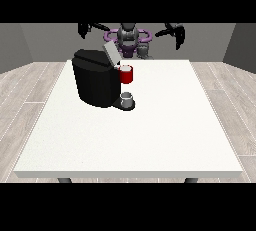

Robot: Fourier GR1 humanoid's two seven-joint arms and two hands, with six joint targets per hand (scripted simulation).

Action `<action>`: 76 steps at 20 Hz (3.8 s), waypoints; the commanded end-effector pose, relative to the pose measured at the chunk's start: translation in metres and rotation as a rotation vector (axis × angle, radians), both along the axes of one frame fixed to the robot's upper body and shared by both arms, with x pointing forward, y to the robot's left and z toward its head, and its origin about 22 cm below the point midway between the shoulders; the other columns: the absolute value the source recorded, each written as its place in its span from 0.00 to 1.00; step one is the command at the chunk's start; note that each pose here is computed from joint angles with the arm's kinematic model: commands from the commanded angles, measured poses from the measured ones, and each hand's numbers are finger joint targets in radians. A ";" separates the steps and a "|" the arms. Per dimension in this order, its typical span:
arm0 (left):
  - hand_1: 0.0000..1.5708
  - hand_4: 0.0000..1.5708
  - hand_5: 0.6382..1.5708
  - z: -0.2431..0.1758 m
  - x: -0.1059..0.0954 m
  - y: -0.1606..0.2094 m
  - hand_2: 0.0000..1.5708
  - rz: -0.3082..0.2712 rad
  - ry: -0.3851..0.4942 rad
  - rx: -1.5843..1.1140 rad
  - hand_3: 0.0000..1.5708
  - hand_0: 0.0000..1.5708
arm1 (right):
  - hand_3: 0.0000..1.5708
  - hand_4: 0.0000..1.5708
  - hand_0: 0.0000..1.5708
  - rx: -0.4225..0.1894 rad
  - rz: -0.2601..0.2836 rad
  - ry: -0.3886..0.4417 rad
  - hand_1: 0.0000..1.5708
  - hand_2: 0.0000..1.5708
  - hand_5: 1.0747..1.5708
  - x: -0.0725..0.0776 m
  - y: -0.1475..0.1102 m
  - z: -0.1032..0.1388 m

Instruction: Insert the coffee pod into the coffee machine and close the lid

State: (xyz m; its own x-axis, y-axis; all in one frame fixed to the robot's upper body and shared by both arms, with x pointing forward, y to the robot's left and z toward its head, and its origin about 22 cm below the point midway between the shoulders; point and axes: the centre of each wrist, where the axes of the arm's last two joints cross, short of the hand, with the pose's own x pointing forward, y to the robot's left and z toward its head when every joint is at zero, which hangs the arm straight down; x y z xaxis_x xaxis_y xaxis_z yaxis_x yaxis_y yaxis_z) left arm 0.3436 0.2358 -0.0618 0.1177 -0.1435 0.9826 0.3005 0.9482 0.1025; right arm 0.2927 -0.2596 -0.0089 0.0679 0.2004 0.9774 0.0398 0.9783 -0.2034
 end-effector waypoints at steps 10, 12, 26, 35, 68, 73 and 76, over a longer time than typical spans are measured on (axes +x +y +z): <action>0.00 0.24 1.00 0.038 -0.006 -0.014 0.00 0.009 -0.117 -0.026 0.00 0.00 | 0.00 0.00 0.00 0.057 -0.002 -0.059 0.00 0.00 1.00 0.051 -0.016 0.054; 0.00 0.23 1.00 0.028 -0.021 -0.004 0.00 -0.015 -0.140 -0.040 0.00 0.00 | 0.00 0.05 0.00 0.115 -0.045 -0.031 0.00 0.00 1.00 0.060 -0.017 0.066; 0.00 0.23 1.00 0.084 -0.035 0.011 0.00 0.025 -0.235 -0.039 0.00 0.00 | 0.00 0.00 0.00 0.126 0.038 -0.002 0.00 0.00 1.00 0.083 -0.007 0.063; 0.00 0.20 1.00 0.081 -0.045 0.039 0.00 0.097 -0.274 0.007 0.00 0.00 | 0.00 0.00 0.00 0.089 0.170 -0.035 0.00 0.00 1.00 0.094 0.054 0.079; 0.00 0.25 1.00 0.106 -0.029 -0.007 0.00 -0.051 -0.361 0.001 0.00 0.00 | 0.00 0.15 0.00 -0.189 0.181 -0.297 0.00 0.00 1.00 0.125 0.091 0.225; 0.00 0.27 1.00 0.124 -0.018 -0.014 0.00 -0.104 -0.407 -0.009 0.00 0.00 | 0.00 0.09 0.00 -0.222 0.143 -0.316 0.00 0.00 1.00 0.117 0.085 0.246; 0.00 0.25 1.00 0.125 -0.015 -0.021 0.00 -0.113 -0.424 -0.024 0.00 0.00 | 0.00 0.03 0.00 -0.230 0.115 -0.336 0.00 0.00 1.00 0.111 0.081 0.262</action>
State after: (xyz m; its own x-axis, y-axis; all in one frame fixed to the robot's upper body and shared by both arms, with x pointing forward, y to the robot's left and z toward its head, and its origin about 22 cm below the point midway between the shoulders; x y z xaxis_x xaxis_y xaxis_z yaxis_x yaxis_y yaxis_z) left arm 0.3250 0.2194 0.0590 -0.2868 -0.1251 0.9498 0.3203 0.9218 0.2182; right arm 0.4089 -0.2383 0.2150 0.0455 0.3956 0.9173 0.1498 0.9051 -0.3978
